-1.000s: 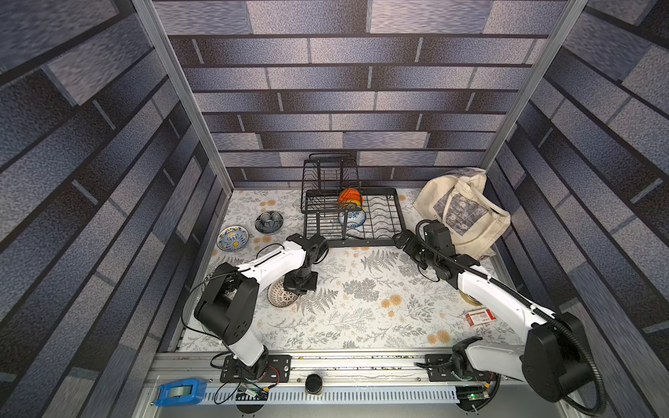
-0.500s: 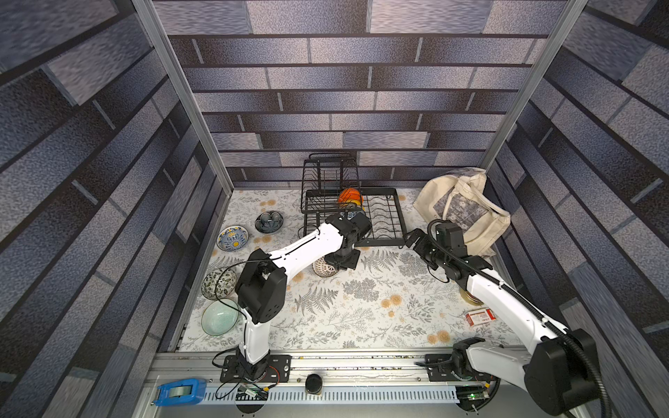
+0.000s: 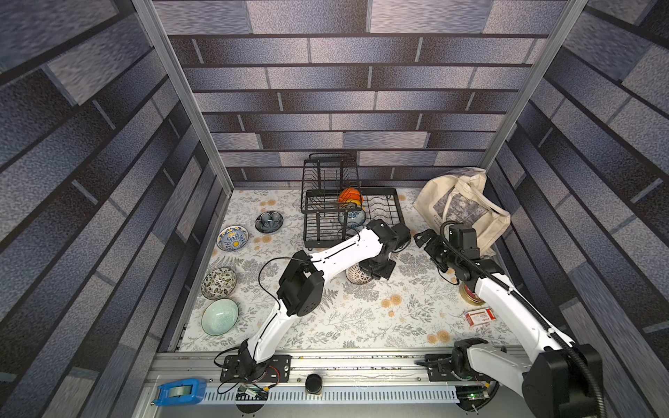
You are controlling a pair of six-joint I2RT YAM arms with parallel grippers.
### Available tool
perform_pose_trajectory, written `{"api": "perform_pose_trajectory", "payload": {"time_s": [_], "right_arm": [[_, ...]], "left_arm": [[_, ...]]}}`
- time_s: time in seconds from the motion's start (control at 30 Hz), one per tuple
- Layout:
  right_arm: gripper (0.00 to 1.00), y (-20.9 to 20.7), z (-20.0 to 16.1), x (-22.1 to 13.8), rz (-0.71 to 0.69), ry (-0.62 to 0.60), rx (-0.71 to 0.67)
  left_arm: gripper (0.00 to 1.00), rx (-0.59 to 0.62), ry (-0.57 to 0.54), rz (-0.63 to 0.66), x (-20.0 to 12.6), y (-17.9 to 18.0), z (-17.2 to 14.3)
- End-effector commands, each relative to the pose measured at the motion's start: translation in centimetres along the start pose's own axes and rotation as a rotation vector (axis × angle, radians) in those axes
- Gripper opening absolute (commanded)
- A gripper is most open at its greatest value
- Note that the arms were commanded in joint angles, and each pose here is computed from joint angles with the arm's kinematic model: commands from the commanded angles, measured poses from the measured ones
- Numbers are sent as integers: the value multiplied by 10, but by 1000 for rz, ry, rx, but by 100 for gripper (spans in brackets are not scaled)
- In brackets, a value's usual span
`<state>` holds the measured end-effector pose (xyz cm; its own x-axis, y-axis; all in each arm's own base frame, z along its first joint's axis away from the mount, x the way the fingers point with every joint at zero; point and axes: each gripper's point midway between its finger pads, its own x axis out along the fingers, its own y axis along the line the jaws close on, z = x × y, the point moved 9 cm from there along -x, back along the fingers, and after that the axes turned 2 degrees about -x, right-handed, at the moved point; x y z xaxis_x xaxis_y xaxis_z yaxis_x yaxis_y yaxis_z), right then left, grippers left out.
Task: Load bowls into a dish rack
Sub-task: Place the bowl at the center of the table.
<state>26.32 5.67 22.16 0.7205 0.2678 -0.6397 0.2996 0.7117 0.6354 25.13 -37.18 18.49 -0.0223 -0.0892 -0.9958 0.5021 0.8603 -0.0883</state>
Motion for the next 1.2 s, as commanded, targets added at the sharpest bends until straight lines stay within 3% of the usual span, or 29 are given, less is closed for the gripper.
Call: {"api": "perform_pose_trajectory", "payload": {"time_s": [0.0,0.13,0.4,0.53,0.77,1.0,1.17], "right_arm": [[100,-8,-5,-4,-10,26,4],[100,-14,-7,-5,-5,32,19],[100,-20,-11,-11,20,45,38],[100,-21,-12,-18,41,48,31],[100,-18,-11,-23,71,71,31],[100,-14,-20,-17,133,183,1],[96,-8,-41,-7,88,326,-151]], "left_arm": [[3,-11,54,22,-1,-5,-9],[9,-4,67,48,7,-10,-12],[35,-27,48,71,10,-9,-11],[56,-54,-4,72,-3,-7,-10],[100,-183,-163,-47,-42,13,-6],[100,-401,-387,-202,-78,66,-39],[100,-653,-545,-403,-68,113,-77]]}}
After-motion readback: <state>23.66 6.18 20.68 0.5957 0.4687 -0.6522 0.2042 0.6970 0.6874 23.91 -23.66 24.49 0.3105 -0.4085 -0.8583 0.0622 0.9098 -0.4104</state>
